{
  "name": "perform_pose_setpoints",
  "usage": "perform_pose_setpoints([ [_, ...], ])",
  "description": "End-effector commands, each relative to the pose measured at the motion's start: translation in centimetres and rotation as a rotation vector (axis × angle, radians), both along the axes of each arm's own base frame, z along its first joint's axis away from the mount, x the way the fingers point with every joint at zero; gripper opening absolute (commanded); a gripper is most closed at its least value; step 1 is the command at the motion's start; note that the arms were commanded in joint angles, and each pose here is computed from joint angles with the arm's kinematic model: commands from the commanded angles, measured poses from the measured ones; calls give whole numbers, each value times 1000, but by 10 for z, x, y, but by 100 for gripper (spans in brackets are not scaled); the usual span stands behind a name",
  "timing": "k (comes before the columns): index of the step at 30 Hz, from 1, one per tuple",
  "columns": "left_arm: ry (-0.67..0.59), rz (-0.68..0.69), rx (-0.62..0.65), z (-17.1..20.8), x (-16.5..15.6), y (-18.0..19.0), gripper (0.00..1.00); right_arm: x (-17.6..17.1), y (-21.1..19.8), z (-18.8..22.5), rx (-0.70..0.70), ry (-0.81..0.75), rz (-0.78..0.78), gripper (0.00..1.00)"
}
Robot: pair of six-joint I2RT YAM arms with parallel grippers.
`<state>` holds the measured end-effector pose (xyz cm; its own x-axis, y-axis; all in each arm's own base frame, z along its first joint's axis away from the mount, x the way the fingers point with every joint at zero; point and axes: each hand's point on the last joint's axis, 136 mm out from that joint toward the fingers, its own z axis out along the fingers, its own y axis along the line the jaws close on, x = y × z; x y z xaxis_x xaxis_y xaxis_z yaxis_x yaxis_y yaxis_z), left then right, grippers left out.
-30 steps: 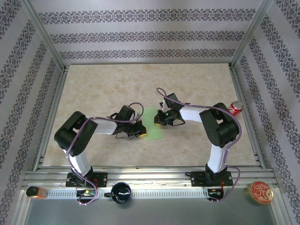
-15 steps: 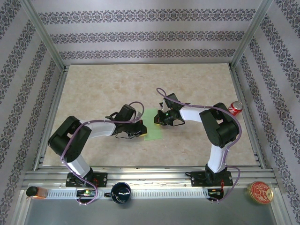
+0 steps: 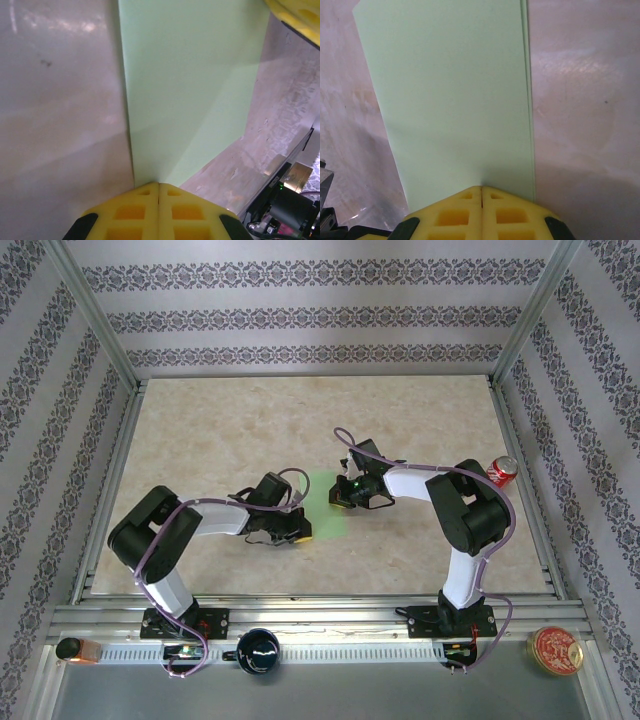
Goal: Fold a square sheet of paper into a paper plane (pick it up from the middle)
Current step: First fold the square sheet of paper in half at the center of the table.
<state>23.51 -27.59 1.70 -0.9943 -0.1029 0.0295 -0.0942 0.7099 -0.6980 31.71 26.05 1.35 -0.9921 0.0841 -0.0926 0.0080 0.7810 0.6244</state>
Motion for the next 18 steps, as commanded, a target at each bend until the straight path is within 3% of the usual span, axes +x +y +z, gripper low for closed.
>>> perform_pose_setpoints([
  [1, 47, -60, 115, -12, -25, 16, 4, -29, -34, -41, -162, 129, -41, 0],
  [3, 26, -107, 135, -7, -28, 12, 5, -29, -34, -41, -164, 131, -41, 0],
  [7, 0, -198, 295, -6, -35, 20, 4, -29, -35, -42, -170, 134, -43, 0],
  [14, -137, -137, 281, 38, -12, 17, 5, -24, -27, -32, -140, 112, -7, 0],
  [18, -197, -107, 243, 61, 4, 13, 10, -13, -9, 0, -40, 39, 46, 0],
])
